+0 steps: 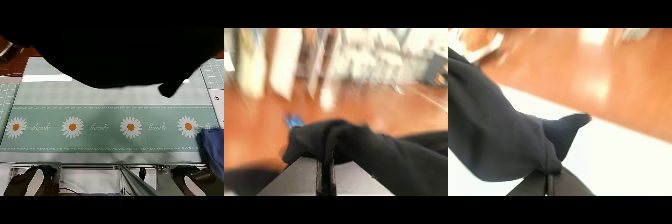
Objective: Fold the shirts.
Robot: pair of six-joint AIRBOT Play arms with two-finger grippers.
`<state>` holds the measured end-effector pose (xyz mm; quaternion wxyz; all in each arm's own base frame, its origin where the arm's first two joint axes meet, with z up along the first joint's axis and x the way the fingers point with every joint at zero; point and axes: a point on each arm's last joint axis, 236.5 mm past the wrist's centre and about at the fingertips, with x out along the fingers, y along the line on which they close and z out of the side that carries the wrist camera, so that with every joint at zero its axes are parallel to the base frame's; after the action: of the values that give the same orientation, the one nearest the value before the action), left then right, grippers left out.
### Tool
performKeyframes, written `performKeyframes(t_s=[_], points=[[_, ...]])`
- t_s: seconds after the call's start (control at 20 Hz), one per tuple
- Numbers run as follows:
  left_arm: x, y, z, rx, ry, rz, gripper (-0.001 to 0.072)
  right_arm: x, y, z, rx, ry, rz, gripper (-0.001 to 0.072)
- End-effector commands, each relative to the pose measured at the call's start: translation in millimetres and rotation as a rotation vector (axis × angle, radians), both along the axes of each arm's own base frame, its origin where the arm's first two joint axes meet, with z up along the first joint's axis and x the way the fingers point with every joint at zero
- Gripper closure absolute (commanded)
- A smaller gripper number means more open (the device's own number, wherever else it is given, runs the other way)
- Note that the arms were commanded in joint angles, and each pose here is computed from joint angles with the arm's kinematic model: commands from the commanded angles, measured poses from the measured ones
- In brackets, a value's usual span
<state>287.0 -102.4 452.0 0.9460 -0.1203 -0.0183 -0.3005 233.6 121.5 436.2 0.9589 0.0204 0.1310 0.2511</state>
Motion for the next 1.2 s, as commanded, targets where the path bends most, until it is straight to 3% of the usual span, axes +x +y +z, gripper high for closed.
performKeyframes(t_s=[0.0,0.2,0.45,0.75,0.95,1.15], points=[[-84.0,-2.2,56.0,0.158,-0.236,0.18,0.0685,-67.3,-35.8,47.4,-0.006,-0.183,-0.098,0.0693],[-125.9,14.4,39.1,0.315,-0.227,0.388,0.0685,-92.9,-68.6,48.5,-0.002,-0.204,-0.219,0.0693],[-108.9,16.4,-19.2,0.322,-0.062,0.322,0.0685,-61.4,-74.5,24.7,-0.044,-0.114,-0.263,0.0693],[-43.8,25.6,-185.9,0.231,0.375,0.194,0.0686,48.5,-54.5,-78.0,-0.158,0.223,-0.244,0.0693],[0.4,51.3,-315.5,0.103,0.629,0.252,0.0685,144.3,-36.4,-168.2,-0.227,0.432,-0.224,0.0694],[39.2,70.9,-399.4,0.022,0.807,0.294,0.0685,234.8,-10.2,-261.4,-0.19,0.559,-0.198,0.0693]])
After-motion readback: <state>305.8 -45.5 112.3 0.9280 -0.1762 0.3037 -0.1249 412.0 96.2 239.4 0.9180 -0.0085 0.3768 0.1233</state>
